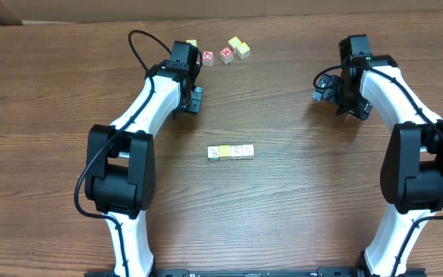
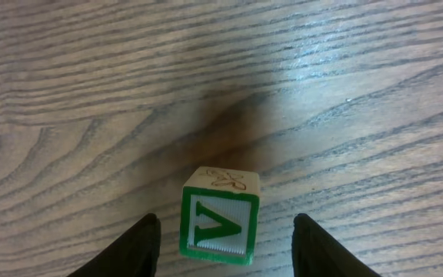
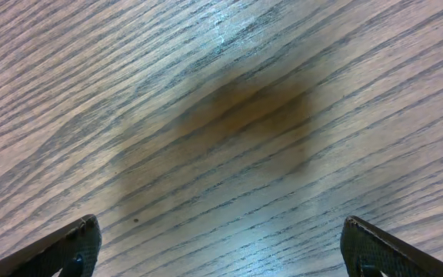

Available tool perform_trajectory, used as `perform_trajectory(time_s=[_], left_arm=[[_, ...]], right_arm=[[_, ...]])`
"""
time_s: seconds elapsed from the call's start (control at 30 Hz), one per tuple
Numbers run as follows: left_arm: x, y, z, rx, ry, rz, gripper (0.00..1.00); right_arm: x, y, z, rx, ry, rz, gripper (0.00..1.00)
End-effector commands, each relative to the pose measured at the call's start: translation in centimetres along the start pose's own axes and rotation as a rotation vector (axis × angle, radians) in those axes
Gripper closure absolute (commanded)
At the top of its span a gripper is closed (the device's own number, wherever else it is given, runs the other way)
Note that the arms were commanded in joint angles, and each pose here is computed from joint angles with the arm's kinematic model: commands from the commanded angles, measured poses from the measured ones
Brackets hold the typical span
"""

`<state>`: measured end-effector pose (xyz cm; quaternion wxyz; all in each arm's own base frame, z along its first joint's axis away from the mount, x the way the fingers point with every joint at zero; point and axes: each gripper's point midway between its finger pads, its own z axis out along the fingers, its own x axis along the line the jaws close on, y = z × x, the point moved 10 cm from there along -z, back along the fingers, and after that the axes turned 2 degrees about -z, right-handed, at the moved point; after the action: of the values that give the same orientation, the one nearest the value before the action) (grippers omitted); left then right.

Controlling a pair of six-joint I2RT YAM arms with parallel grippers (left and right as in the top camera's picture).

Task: Flip 5 blocks
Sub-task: 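Move the left gripper up to the block cluster and grasp a block, then lift the green V block with the left gripper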

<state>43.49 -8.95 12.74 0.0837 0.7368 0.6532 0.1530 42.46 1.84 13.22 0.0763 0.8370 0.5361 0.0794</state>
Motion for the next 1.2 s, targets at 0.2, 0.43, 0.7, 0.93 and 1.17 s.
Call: perform_trajectory(time_s=[0.2, 0.43, 0.7, 0.93, 1.17], left_arm=[[-0.18, -0.01, 0.33, 0.001, -0.018, 0.015, 0.62], [-0.20, 0.03, 0.34, -0.003, -0.020, 0.010, 0.63], [-0.18, 0.00, 0.46, -0.005, -0.020, 0.001, 0.62], [-0.19, 0.02, 0.48, -0.008, -0.021, -0.007, 0.61], [0.05, -0.16, 0.83, -0.010, -0.020, -0.028, 0.59]], right_arm=[[0.20, 0.56, -0.43, -0.019, 0.016, -0.003, 0.00], [0.20, 0.56, -0.43, -0.019, 0.016, -0.003, 0.00], [0.20, 0.57, -0.43, -0.019, 0.015, -0.003, 0.00], [0.20, 0.57, -0.43, -0.019, 0.015, -0.003, 0.00], [0.20, 0.56, -0.43, -0.019, 0.016, -0.003, 0.00]])
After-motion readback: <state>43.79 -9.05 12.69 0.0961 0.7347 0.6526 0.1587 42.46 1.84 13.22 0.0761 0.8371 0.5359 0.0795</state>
